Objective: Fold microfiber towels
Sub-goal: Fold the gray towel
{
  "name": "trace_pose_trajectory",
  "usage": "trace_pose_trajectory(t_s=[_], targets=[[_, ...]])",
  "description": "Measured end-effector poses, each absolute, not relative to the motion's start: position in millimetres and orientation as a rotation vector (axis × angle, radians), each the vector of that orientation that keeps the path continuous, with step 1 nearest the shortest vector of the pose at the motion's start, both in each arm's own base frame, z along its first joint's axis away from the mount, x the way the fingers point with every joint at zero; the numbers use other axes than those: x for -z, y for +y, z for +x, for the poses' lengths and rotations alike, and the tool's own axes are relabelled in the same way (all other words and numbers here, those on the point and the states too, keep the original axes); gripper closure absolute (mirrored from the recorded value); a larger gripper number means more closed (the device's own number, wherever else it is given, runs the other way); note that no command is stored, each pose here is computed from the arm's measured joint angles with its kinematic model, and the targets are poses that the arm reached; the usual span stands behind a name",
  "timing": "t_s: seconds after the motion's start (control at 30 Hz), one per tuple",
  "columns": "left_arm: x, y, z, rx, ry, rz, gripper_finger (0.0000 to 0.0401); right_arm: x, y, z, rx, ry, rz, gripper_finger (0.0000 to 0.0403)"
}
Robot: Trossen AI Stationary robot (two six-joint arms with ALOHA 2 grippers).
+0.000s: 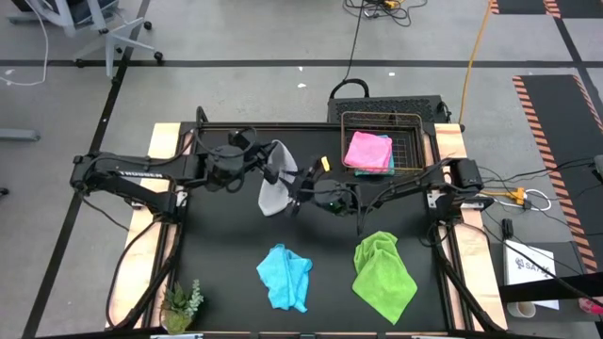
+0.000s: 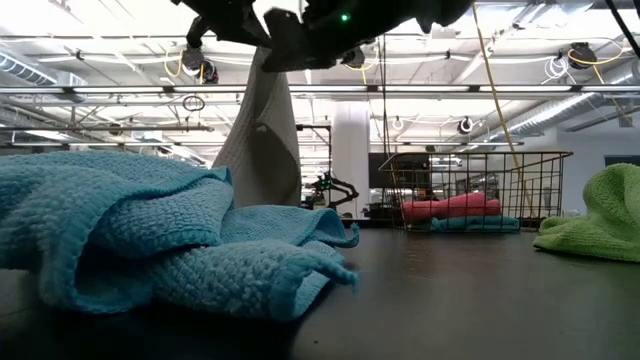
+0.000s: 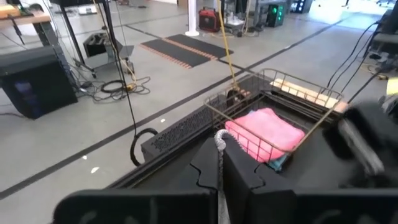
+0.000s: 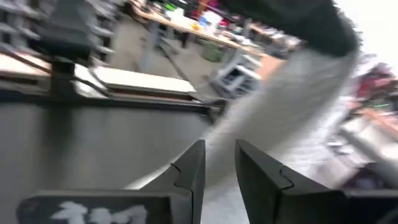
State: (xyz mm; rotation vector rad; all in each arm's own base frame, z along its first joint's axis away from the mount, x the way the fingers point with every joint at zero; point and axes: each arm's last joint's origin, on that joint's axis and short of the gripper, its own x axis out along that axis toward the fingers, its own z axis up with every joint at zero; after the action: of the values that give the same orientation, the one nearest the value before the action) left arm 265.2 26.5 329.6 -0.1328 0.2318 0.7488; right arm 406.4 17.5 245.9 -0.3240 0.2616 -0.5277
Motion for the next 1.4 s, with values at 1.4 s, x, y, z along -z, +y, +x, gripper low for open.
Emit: trace_pose_trajectory(t_s=[1.4], targets=[[-329.4,13.4,266.8,-0.659,0.247,-0.119,0.0396,-258.1,16.0,397.3,0.631,0.339,-0.507,0.0328]])
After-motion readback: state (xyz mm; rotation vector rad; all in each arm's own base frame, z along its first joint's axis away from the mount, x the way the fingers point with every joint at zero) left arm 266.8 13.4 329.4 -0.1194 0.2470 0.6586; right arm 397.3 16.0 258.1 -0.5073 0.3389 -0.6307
